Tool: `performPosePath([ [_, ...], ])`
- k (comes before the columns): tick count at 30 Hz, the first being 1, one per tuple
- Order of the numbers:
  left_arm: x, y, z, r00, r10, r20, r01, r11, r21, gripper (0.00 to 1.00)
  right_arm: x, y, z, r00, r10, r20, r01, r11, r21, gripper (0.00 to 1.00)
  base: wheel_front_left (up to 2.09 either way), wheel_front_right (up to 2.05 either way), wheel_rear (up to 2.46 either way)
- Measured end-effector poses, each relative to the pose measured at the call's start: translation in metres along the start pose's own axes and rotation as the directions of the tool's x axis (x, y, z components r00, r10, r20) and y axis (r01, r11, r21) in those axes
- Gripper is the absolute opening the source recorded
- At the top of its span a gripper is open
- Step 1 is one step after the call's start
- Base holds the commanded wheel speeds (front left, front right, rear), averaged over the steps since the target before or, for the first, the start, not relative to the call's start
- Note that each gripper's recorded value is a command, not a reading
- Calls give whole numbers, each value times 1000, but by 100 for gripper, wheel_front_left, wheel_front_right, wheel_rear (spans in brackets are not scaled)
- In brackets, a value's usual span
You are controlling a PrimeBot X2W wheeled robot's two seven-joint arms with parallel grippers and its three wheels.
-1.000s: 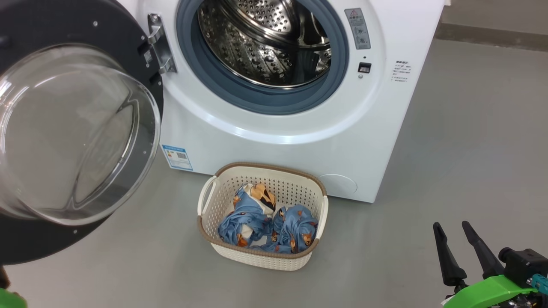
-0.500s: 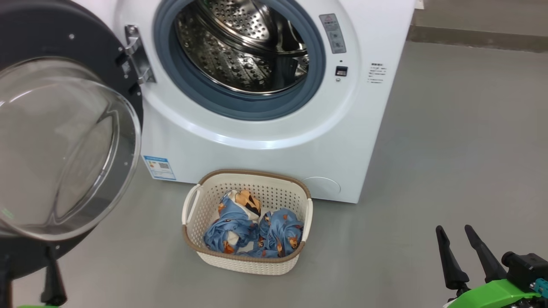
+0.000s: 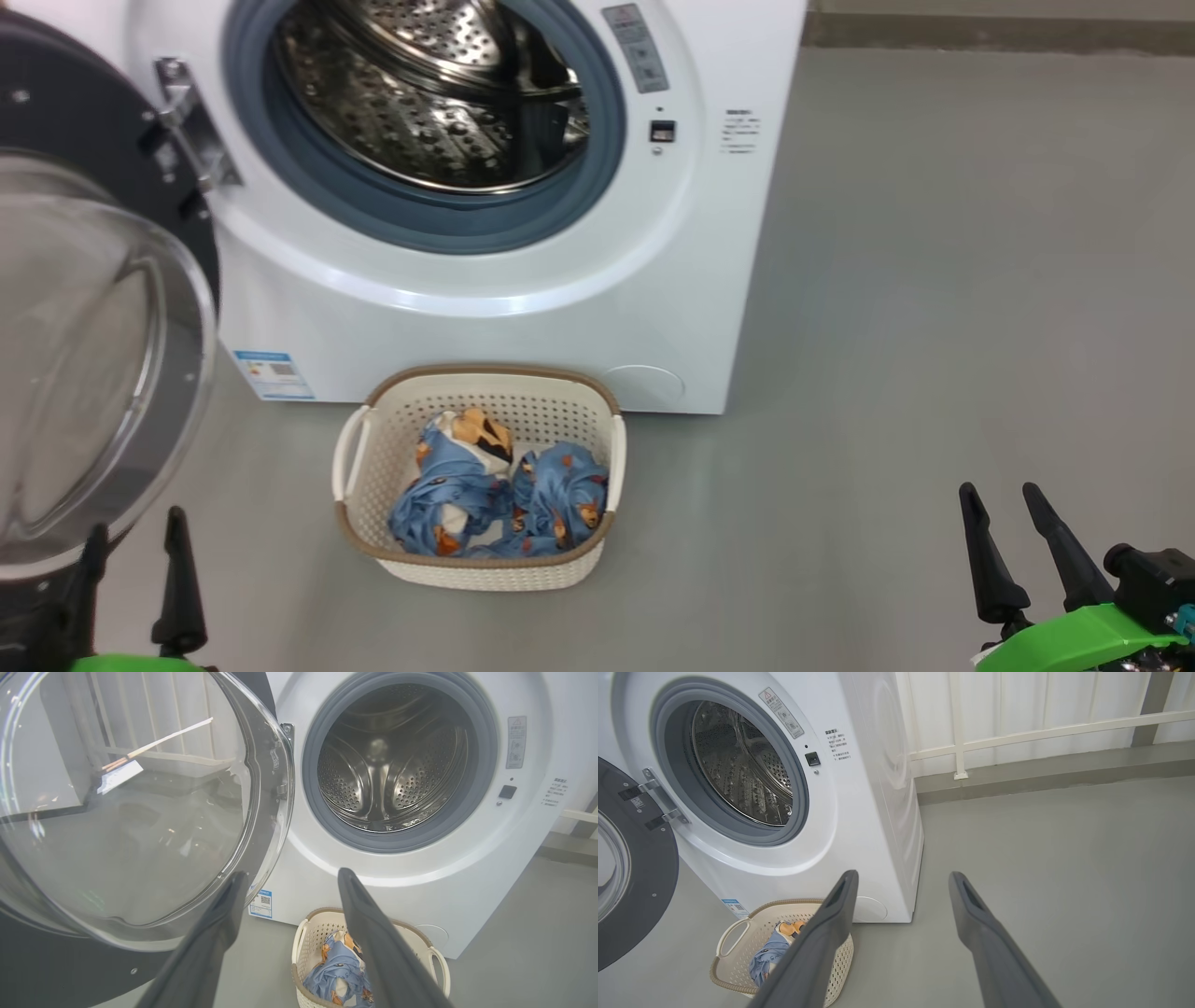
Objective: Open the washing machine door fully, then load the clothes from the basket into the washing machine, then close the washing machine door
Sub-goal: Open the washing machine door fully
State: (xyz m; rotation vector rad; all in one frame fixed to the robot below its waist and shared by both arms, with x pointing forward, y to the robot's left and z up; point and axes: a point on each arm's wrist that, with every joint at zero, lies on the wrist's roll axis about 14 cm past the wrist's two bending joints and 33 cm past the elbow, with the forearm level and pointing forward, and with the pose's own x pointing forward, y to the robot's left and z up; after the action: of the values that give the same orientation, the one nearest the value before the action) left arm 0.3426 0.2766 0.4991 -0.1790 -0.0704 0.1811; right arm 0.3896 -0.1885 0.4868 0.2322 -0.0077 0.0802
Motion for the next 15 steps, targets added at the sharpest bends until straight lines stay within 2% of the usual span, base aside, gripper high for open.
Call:
performPosePath([
  [8, 14, -48, -16, 989, -141, -43, 140, 990, -34, 100, -12, -28, 3, 996, -85, 8, 85, 996, -1, 100, 0, 0, 0],
  [15, 23, -78, -23, 972, -229, -58, 225, 973, -55, 100, -15, -45, 11, 990, -136, 33, 137, 991, -4, 100, 0, 0, 0],
])
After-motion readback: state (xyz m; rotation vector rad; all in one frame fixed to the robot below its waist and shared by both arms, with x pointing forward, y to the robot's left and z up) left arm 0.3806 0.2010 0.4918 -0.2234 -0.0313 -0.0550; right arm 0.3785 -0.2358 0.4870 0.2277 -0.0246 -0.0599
